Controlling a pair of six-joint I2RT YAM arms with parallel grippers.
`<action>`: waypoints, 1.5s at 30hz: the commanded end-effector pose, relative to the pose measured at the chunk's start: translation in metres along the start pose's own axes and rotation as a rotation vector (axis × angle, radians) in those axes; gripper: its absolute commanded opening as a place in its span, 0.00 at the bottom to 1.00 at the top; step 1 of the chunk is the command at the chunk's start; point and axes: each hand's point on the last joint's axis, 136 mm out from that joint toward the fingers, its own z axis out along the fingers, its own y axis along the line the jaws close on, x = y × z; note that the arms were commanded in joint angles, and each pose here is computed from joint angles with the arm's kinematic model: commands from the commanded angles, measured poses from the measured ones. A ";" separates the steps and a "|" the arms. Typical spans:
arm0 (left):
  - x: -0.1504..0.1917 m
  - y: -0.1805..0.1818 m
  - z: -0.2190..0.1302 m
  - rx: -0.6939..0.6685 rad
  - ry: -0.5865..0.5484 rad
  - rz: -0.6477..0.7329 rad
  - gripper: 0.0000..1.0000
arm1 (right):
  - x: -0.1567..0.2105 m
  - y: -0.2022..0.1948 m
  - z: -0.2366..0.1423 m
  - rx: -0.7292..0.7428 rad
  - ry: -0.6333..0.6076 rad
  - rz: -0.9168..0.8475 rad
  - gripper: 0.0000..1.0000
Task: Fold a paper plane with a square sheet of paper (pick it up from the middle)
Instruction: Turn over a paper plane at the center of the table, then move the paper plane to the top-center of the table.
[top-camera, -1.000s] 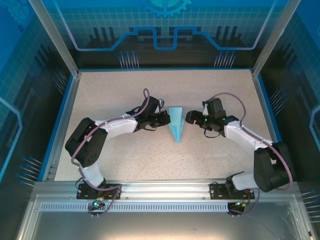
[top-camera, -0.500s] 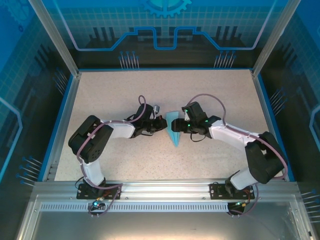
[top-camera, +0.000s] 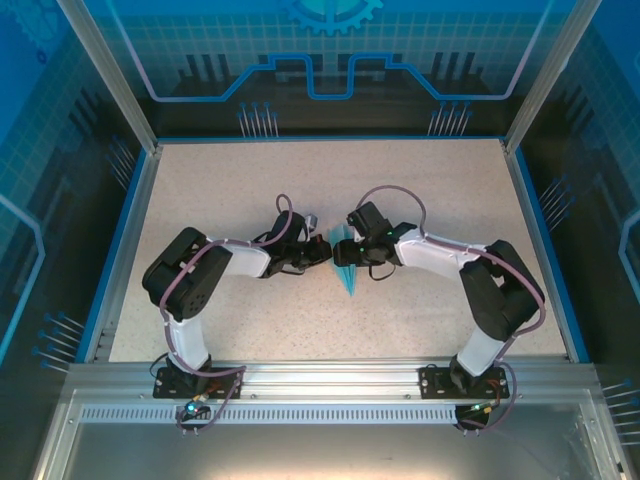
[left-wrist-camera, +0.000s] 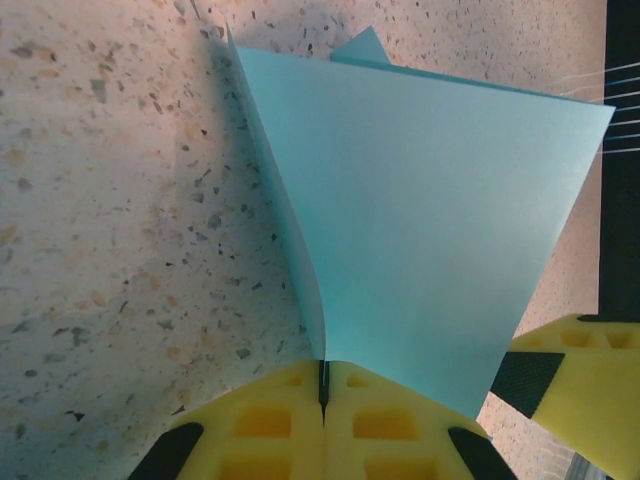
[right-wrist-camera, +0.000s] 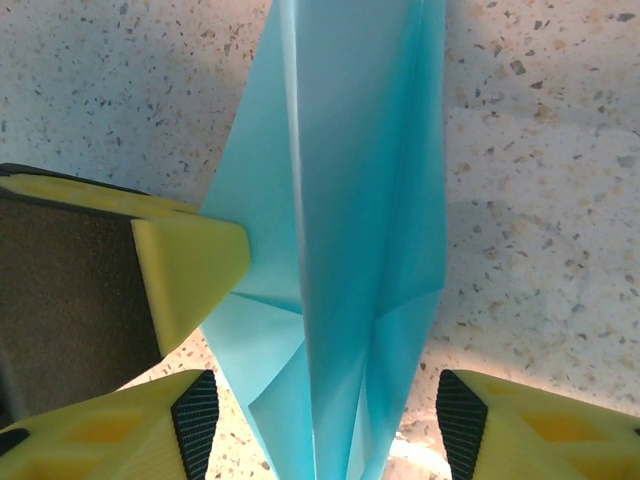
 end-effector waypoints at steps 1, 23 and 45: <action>0.004 0.006 0.002 0.004 0.015 0.000 0.00 | 0.001 0.008 0.001 -0.001 0.027 -0.046 0.60; 0.003 0.008 0.002 -0.009 0.014 0.000 0.00 | -0.005 0.013 -0.009 -0.011 -0.026 -0.073 0.55; 0.004 0.011 0.002 -0.015 0.013 -0.005 0.00 | 0.033 0.009 0.015 -0.001 0.114 -0.062 0.52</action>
